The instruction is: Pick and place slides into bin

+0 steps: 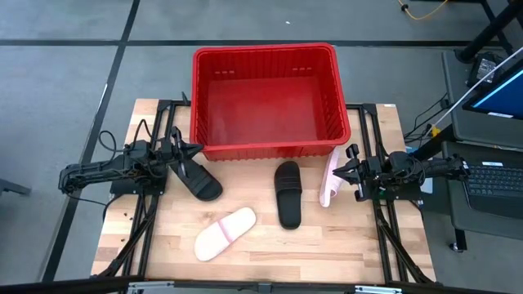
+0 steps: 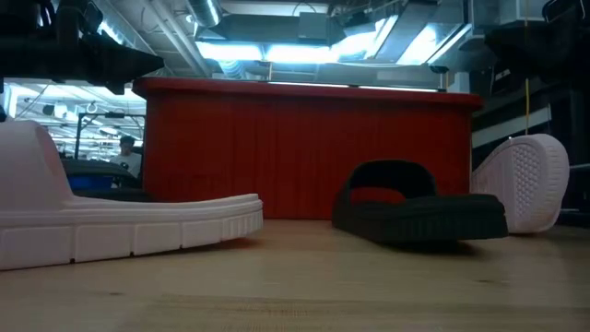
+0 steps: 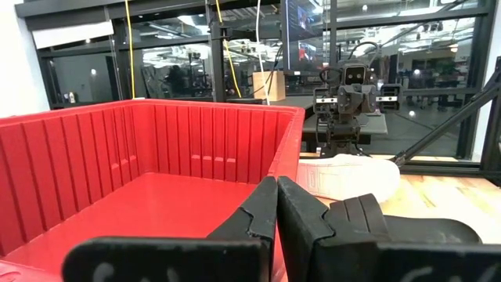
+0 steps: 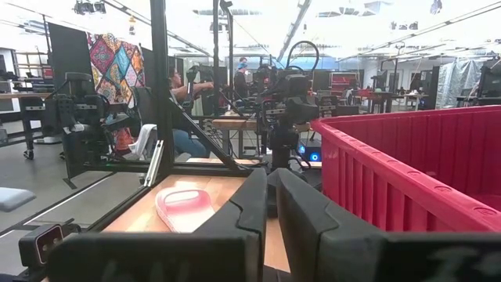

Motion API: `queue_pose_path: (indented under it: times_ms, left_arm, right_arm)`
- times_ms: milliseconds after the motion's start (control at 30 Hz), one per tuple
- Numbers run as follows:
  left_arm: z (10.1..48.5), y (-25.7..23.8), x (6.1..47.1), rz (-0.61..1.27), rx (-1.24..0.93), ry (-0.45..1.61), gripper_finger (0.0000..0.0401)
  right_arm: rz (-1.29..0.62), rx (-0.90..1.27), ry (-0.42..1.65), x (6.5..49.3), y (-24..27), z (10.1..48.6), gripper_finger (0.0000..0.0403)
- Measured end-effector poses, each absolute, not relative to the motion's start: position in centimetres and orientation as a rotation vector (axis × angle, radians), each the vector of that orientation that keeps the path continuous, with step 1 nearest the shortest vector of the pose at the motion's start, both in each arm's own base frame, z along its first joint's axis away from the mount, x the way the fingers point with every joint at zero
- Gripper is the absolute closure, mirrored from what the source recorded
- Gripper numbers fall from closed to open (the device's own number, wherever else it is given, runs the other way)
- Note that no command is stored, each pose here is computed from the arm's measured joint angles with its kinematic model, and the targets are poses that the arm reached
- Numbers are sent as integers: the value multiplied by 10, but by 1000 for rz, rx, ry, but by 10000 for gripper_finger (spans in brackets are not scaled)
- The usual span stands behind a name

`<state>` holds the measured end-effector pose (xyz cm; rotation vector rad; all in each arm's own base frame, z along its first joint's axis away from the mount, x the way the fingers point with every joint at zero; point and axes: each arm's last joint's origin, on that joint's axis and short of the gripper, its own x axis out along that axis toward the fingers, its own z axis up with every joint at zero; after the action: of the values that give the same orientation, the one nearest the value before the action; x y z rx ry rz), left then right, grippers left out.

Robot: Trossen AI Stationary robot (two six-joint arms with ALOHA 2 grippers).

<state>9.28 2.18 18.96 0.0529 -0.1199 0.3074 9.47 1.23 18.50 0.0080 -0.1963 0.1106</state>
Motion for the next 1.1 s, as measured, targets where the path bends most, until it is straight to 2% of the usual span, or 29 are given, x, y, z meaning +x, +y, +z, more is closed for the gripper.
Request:
queue_pose_path:
  times_ms: [1100]
  left_arm:
    - [190,22,93,307,53,-120,395]
  right_arm:
    - [99,9,-196,95,12,185,370]
